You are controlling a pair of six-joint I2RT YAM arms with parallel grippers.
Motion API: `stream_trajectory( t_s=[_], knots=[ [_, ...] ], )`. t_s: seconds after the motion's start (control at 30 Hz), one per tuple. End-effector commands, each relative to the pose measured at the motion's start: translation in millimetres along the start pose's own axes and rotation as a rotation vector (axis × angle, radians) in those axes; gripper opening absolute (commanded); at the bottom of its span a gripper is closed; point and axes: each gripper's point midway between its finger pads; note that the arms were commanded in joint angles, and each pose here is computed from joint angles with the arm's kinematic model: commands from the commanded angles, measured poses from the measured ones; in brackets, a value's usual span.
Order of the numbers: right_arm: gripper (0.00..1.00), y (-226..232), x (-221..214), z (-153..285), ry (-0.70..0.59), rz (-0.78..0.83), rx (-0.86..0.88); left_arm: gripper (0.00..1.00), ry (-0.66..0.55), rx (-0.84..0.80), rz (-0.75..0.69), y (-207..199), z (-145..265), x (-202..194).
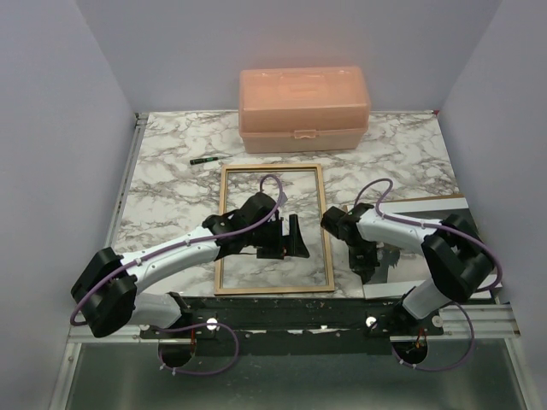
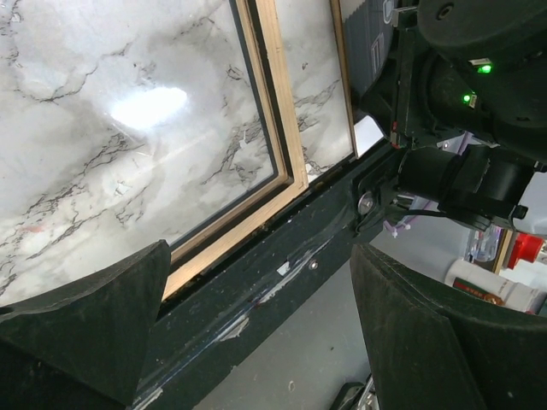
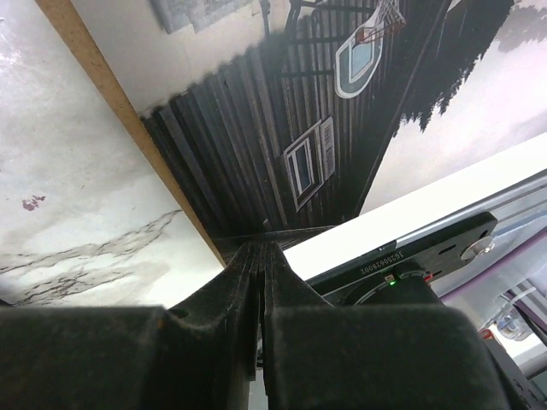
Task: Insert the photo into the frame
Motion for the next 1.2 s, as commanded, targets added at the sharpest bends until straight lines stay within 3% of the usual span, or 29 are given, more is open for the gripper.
stream_trajectory(
  t_s=[0.0, 0.27, 0.43, 0.53, 0.6, 0.67, 0.87, 1.03, 1.17],
  knots=[
    [0.10, -0.5, 9.1, 1.7, -0.027, -0.004, -0.028, 0.88, -0.022, -0.020, -0.028, -11.5, 1.4, 5.9],
    [0.14, 31.0, 42.7, 25.4, -0.158, -0.063, 0.246, 0.87, -0.018, -0.049, -0.036, -21.7, -0.9, 6.9],
    [0.16, 9.8, 72.6, 42.6, -0.273, -0.229, 0.410, 0.88, -0.024, -0.084, -0.060, -39.9, -0.5, 10.6],
    [0.35, -15.4, 87.8, 47.5, -0.338, -0.328, 0.432, 0.89, -0.026, -0.111, -0.079, -53.9, -2.5, 14.9],
    [0.54, -25.4, 98.6, 51.0, -0.382, -0.371, 0.447, 0.91, -0.034, -0.127, -0.093, -64.2, -3.4, 19.0],
    [0.62, -33.2, 108.5, 46.3, -0.396, -0.415, 0.454, 0.93, -0.043, -0.147, -0.106, -74.5, -5.8, 23.8],
    [0.72, -43.9, 125.3, 5.9, -0.318, -0.487, 0.456, 0.95, -0.064, -0.204, -0.136, -102.6, -12.5, 36.7],
    [0.76, -36.9, 132.5, -20.1, -0.258, -0.456, 0.438, 0.95, -0.069, -0.221, -0.143, -108.7, -19.3, 40.6],
    [0.77, -8.2, 130.8, -23.5, -0.221, -0.403, 0.578, 0.95, -0.066, -0.206, -0.136, -102.9, -24.7, 40.6]
  ],
)
Point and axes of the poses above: each gripper's point midway between its finger pads, its own z axis back along the fingers, its own y axis along the line the jaws close on, x = y × z, and after that the axes turned 13 degrees about z, right-handed
